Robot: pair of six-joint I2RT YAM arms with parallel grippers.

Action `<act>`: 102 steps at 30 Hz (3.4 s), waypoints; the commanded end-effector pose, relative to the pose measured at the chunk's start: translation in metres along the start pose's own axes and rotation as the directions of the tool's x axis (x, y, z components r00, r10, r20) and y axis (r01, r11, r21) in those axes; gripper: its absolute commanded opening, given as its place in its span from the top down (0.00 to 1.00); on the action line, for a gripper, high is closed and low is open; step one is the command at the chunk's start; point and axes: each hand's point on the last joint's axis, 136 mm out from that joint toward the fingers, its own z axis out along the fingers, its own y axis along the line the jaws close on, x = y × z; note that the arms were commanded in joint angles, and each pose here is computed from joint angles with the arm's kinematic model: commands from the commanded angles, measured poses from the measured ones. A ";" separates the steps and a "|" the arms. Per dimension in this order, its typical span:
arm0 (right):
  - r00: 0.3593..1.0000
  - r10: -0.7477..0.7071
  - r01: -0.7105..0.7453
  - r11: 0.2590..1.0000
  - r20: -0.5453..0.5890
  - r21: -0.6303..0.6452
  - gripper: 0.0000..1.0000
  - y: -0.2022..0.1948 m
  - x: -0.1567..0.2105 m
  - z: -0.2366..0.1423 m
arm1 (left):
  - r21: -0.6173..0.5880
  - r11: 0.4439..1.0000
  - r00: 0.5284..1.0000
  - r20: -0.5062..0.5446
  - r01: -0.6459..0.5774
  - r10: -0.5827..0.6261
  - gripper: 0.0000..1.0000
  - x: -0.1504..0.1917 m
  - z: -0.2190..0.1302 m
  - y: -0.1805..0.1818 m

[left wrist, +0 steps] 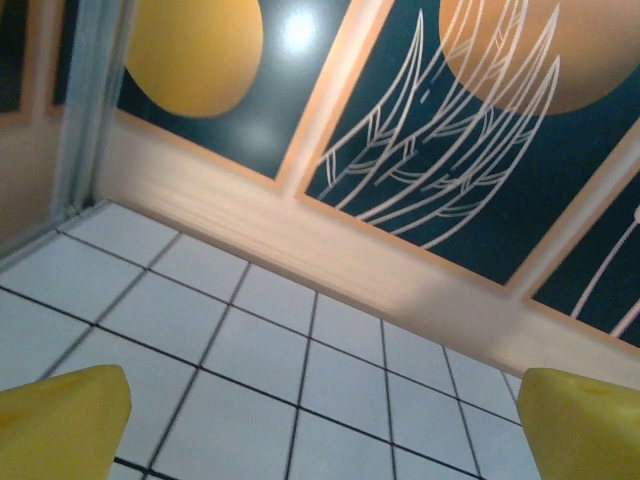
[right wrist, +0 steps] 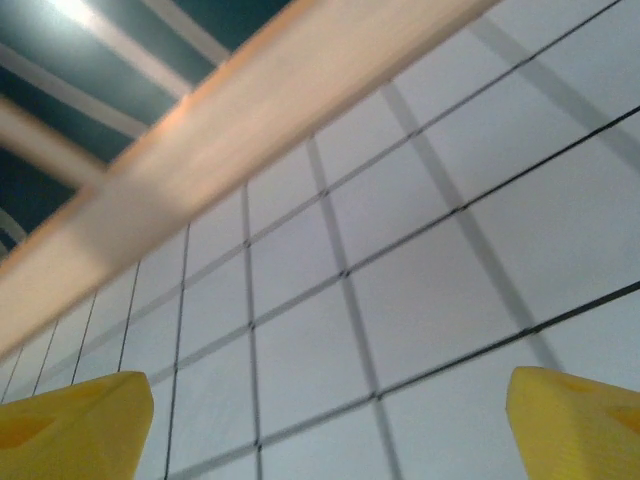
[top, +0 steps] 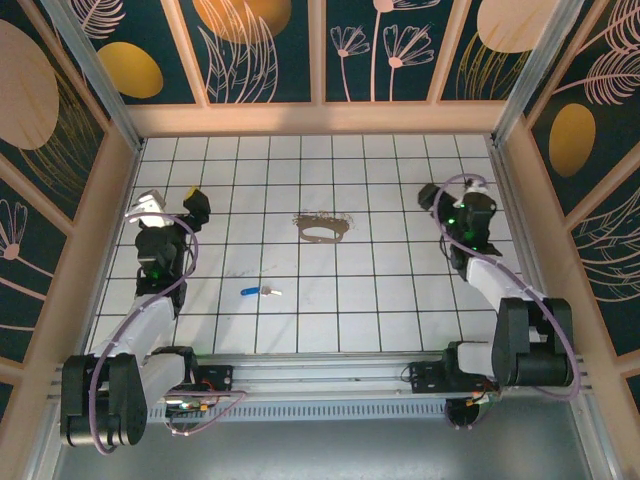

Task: Put the keys on the keyring

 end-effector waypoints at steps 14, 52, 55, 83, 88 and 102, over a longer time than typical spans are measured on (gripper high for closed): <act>0.831 -0.281 0.107 0.927 -0.479 -0.359 0.20 0.139 0.184 0.043 | 0.085 0.994 0.937 -0.349 0.067 -0.034 0.01 0.091 0.008 -0.065; 0.621 -0.418 0.270 0.908 -0.663 -0.319 0.25 0.163 0.305 0.055 | 0.025 0.996 0.932 -0.354 0.090 -0.076 0.01 0.051 -0.003 -0.081; 0.607 -0.418 0.239 0.907 -0.675 -0.347 0.26 0.176 0.315 0.044 | 0.098 0.990 0.929 -0.365 0.104 -0.062 0.02 0.051 -0.004 -0.094; 0.783 -0.358 0.208 0.921 -0.509 -0.329 0.31 0.106 0.215 -0.002 | 0.244 0.921 0.834 -0.535 0.304 -0.134 0.06 0.116 -0.047 -0.134; 0.772 -0.359 0.181 0.915 -0.525 -0.360 0.33 0.106 0.228 0.002 | 0.247 0.923 0.817 -0.566 0.296 -0.111 0.06 0.138 -0.050 -0.147; 0.761 -0.332 0.113 0.914 -0.558 -0.389 0.37 0.118 0.241 0.019 | 0.266 0.923 0.798 -0.599 0.276 -0.066 0.04 0.157 -0.049 -0.170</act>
